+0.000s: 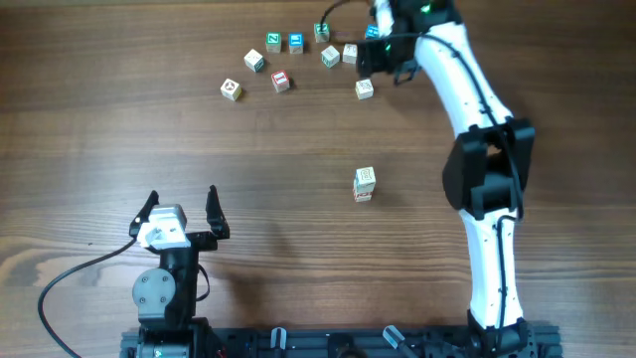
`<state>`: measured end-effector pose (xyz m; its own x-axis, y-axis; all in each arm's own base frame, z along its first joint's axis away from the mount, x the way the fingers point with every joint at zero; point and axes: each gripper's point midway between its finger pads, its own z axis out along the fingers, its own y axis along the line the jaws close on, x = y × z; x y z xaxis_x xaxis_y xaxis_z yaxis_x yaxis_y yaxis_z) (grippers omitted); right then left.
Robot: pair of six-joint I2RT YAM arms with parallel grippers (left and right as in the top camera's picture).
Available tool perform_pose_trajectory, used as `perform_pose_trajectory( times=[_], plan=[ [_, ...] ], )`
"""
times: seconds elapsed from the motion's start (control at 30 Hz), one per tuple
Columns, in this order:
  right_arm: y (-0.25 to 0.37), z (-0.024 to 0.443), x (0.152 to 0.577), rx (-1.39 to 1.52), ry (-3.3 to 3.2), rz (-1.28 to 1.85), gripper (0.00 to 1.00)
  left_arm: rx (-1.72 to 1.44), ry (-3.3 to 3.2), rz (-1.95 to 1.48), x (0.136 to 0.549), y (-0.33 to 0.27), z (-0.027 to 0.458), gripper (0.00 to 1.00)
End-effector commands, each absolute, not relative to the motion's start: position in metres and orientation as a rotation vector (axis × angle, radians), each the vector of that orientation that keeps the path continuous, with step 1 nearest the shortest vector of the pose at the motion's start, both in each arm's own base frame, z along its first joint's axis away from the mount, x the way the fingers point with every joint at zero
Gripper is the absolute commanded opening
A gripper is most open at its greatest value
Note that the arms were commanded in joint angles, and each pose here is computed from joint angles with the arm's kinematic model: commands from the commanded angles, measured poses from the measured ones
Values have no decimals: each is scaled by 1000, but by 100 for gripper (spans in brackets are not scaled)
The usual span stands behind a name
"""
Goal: Form a tower
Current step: 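Move the right gripper to the cluster above the turtle 3 block, then lower the right gripper and close it on the turtle 3 block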
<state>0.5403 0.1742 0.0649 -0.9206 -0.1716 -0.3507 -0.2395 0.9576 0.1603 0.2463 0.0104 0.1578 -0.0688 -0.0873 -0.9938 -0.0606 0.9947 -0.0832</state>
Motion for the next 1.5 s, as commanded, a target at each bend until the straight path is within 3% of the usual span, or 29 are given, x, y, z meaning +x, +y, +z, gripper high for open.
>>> perform_pose_trajectory(
  times=[0.0,0.37,0.57,0.87,1.03,1.47],
  plan=[
    [189,20,526,-348,2821,295,70,-113,1639,7,246,14,157,100],
    [152,-6,529,-303,2824,-30,67,-113,1639,7,246,14,157,100],
    [142,11,526,-282,2830,-39,52,-112,1639,7,246,14,157,100],
    [147,21,538,-279,2774,-9,58,-113,1639,7,246,14,157,100],
    [149,37,539,-285,2749,13,41,-113,1639,7,246,14,157,100],
    [140,135,524,-283,2644,-5,36,-113,1639,7,246,14,157,100]
  ],
)
